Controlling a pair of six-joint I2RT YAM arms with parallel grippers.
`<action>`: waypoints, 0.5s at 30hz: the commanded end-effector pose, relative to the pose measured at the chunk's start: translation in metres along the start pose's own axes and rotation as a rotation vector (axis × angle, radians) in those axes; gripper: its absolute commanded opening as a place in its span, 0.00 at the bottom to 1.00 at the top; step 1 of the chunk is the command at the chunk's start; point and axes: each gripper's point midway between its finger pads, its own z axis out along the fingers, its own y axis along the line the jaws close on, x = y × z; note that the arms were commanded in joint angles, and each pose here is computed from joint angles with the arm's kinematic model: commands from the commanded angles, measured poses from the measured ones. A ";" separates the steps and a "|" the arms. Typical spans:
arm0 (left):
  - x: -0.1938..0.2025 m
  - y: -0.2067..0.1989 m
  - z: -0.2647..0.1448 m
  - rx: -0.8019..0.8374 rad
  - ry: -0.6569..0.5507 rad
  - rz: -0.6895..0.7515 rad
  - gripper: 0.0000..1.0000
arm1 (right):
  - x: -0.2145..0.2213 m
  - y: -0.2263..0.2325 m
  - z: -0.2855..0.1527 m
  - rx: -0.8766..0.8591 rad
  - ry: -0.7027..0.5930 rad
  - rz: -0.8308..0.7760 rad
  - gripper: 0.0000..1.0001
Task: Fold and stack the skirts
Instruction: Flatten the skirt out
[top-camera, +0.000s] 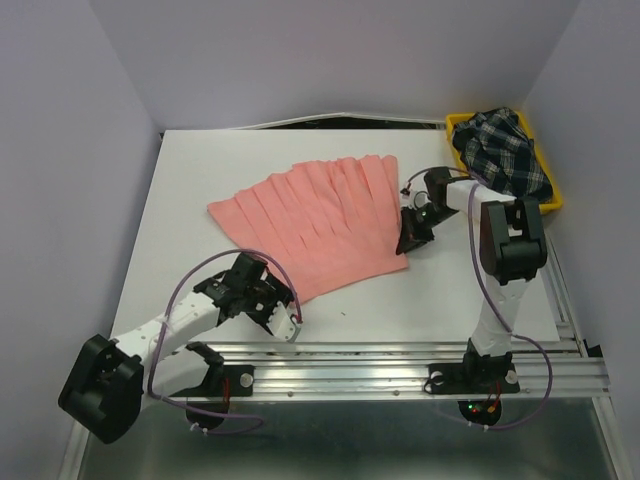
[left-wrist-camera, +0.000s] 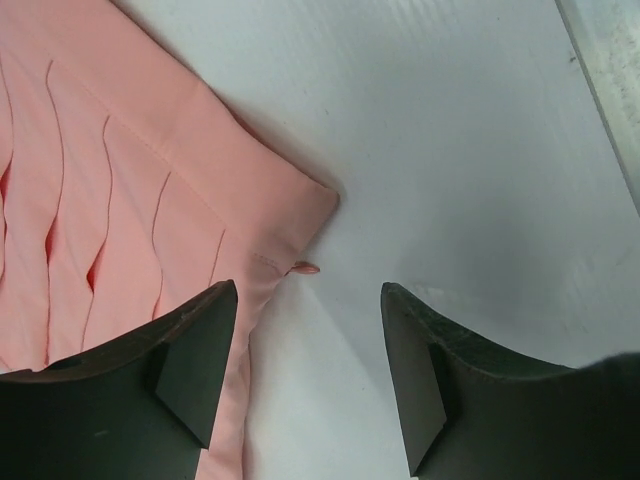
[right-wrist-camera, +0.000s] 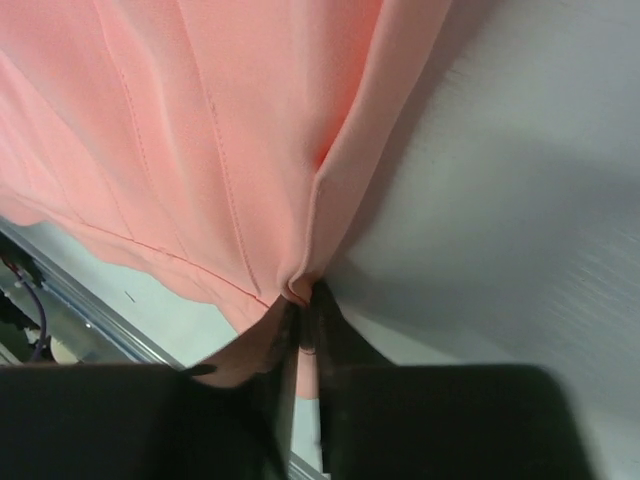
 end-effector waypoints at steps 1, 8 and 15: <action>0.008 0.033 0.006 -0.126 0.066 0.197 0.70 | 0.009 0.005 -0.007 -0.019 0.016 -0.069 0.21; 0.012 0.037 0.012 -0.113 0.072 0.158 0.65 | -0.026 -0.031 -0.073 0.178 -0.247 -0.442 0.83; 0.014 0.027 0.016 -0.064 0.049 0.109 0.31 | -0.030 -0.038 -0.113 0.375 -0.490 -1.345 0.78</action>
